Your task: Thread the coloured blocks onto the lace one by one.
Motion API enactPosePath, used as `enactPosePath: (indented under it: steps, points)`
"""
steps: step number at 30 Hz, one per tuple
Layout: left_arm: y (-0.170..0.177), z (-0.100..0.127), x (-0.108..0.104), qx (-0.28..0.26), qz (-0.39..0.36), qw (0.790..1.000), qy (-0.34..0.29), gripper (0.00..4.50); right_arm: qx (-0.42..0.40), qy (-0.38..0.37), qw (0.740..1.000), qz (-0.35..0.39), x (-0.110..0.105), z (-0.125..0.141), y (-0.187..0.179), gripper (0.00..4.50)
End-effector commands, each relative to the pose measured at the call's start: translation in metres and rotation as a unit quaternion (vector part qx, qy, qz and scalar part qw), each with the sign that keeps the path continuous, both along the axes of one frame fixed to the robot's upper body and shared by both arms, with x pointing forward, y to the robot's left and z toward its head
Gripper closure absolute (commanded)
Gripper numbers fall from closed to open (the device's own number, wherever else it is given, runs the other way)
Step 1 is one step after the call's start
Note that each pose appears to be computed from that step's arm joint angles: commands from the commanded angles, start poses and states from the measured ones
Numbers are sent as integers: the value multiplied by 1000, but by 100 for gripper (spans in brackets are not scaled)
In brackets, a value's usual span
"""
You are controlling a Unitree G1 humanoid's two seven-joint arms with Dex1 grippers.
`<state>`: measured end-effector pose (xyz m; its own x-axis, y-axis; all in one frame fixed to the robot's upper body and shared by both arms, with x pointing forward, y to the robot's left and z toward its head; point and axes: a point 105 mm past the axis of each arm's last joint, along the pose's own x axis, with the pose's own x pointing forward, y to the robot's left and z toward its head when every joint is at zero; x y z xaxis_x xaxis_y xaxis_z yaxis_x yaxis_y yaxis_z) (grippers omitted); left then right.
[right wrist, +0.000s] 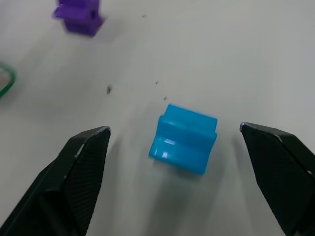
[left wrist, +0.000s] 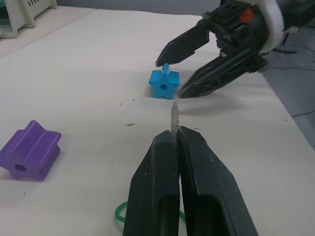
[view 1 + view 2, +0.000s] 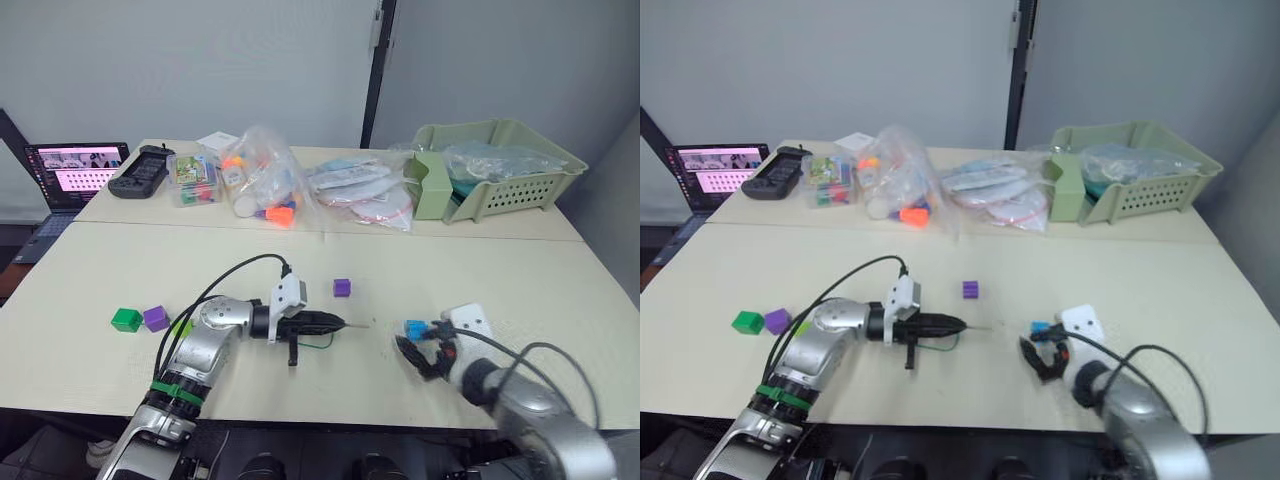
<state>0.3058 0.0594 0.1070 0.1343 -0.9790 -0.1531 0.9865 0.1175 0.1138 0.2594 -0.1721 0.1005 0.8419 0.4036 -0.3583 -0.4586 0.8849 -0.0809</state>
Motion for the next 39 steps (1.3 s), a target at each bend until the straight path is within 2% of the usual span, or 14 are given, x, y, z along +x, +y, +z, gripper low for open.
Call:
enactPosePath:
  steps: [1, 4, 8, 13, 16, 20, 24, 25, 33, 39]
  points:
    - [-6, 9, -4, -12, -5, 1000, -26, 450, -60, -14, 991, 122, -9, 20, 0, 3]
    - [-8, 8, -5, -13, -2, 1000, -28, 450, -133, 4, 968, 212, -6, 22, -8, 3]
    - [-11, 6, -6, -9, 5, 999, -31, 450, -211, 18, 929, 304, 14, 27, -14, 3]
    - [-19, 7, -5, -9, 7, 999, -35, 450, -261, 44, 894, 363, 36, 24, -18, 3]
    - [-24, 10, -1, -8, 16, 999, -48, 450, -292, 71, 862, 409, 44, 17, -14, 3]
    - [-24, 11, 2, -11, 26, 998, -51, 450, -303, 87, 846, 430, 48, 12, -11, 3]
    - [-24, 10, -1, -11, 28, 998, -49, 450, -303, 82, 845, 434, 53, 11, -4, 3]
    - [-24, 9, -1, -10, 29, 998, -48, 450, -303, 83, 844, 434, 53, 11, -4, 54]
    - [-37, 6, -2, -4, 14, 999, -47, 450, -314, 85, 843, 427, 54, 9, -2, 315]
    - [-52, 2, -4, 8, -9, 999, -42, 450, -281, 65, 863, 415, 49, 19, 8, 315]
